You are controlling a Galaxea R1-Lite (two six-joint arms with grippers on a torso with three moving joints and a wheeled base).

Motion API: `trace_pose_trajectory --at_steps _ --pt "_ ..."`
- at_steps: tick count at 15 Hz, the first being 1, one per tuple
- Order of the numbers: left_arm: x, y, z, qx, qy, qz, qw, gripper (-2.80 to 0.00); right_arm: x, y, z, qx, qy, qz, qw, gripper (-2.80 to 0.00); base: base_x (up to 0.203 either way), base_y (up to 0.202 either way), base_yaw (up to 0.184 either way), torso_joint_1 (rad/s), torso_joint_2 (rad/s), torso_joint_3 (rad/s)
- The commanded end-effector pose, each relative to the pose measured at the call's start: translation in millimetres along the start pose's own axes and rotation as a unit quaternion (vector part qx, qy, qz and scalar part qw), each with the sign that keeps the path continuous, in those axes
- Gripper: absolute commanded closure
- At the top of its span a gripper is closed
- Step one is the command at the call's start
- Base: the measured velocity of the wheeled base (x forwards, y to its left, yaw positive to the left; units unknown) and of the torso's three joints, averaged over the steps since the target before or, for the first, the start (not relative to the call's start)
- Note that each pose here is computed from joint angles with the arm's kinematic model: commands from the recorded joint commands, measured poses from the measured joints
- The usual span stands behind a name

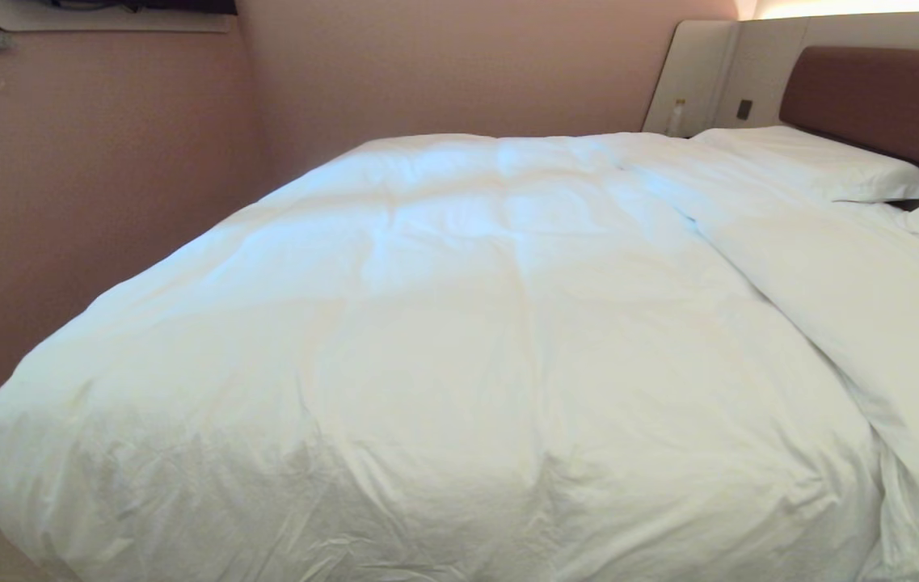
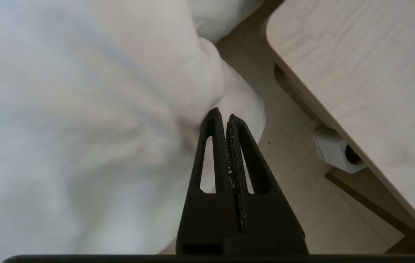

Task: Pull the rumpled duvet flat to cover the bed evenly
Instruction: Flatten the corners of the folded blanket

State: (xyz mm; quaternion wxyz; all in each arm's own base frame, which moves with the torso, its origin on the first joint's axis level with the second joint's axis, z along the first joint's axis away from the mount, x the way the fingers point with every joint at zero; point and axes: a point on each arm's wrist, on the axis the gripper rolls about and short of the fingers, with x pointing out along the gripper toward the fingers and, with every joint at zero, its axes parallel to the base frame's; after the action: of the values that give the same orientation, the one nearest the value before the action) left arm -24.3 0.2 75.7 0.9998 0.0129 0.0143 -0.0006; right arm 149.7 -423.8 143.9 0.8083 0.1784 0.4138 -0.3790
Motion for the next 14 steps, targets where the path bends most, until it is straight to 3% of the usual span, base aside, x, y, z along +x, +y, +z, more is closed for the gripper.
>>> trace_pose_trajectory --at_steps 1,5,10,14 --pt "0.0 0.0 0.0 0.000 0.000 0.000 1.0000 0.00 -31.0 5.8 5.2 -0.003 -0.018 0.023 1.000 0.00 0.000 0.000 0.000 0.000 0.00 0.000" --pt "0.0 0.0 0.0 0.000 0.000 0.000 1.0000 0.00 -77.3 20.7 4.7 -0.017 -0.037 0.120 0.992 0.00 0.000 0.000 0.000 0.000 0.00 0.000" --pt "0.0 0.0 0.0 0.000 0.000 0.000 1.0000 0.00 -44.4 13.4 7.4 -0.025 -0.056 0.136 0.989 0.00 0.000 0.000 0.000 0.000 0.00 0.000" --pt "0.0 0.0 0.0 0.000 0.000 0.000 1.0000 0.00 -11.1 4.7 13.5 0.012 -0.090 0.125 0.988 0.00 0.000 0.000 0.000 0.000 0.00 0.000"
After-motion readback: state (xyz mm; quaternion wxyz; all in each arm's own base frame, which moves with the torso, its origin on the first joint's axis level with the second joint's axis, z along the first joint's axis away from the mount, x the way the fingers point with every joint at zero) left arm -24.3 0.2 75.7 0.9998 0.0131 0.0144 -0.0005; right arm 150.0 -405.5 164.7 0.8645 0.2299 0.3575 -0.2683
